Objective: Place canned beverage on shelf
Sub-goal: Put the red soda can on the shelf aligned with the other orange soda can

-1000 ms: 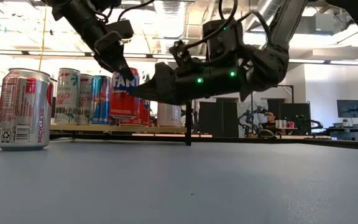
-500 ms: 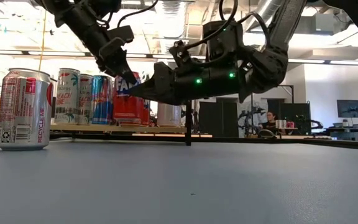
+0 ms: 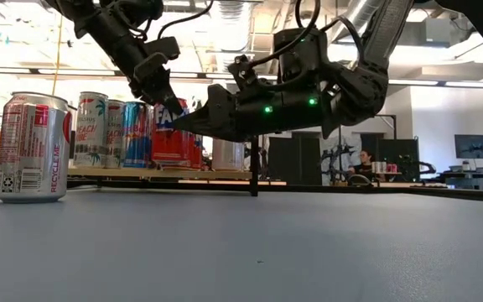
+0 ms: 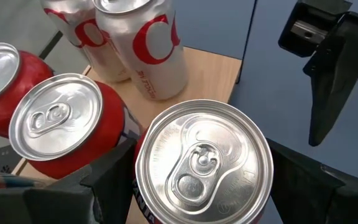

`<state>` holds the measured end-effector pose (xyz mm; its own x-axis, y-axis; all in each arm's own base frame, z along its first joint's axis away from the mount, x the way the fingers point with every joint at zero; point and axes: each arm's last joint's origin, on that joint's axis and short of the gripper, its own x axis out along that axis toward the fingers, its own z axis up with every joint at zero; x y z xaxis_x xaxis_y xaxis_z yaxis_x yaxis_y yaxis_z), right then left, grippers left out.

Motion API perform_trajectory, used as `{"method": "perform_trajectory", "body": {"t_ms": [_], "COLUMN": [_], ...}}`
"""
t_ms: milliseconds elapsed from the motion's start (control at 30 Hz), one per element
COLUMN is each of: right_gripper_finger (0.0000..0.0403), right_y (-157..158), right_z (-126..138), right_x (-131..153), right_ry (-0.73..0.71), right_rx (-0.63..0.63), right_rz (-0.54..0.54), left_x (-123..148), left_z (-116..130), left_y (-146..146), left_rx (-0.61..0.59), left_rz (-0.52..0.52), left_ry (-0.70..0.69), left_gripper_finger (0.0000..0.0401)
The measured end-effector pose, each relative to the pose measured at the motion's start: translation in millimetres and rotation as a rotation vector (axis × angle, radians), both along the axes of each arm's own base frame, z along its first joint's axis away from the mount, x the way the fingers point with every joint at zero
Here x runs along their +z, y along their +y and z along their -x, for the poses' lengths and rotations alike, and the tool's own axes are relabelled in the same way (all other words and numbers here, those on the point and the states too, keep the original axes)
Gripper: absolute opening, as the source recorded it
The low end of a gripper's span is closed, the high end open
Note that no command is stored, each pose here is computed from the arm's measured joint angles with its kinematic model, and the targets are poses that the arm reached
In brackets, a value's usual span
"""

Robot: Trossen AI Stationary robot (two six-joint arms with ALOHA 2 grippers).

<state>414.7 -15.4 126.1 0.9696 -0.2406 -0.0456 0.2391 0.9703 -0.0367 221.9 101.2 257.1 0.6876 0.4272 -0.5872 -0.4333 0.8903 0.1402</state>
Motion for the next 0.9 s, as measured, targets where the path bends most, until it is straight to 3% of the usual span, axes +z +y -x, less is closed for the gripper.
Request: {"method": "perform_trajectory", "body": {"t_ms": [900], "right_gripper_finger": [0.0260], "right_y": [-3.3], "right_z": [0.1], "right_x": [2.9], "right_ry": [-0.025], "right_rx": [-0.008], "right_rz": [0.009], "left_x": [-6.8], "left_z": [-0.1], "left_y": [2.0], "left_rx": [0.012], "left_rz": [-0.019], "left_ry": [-0.039], "left_gripper_finger": [0.0287]}}
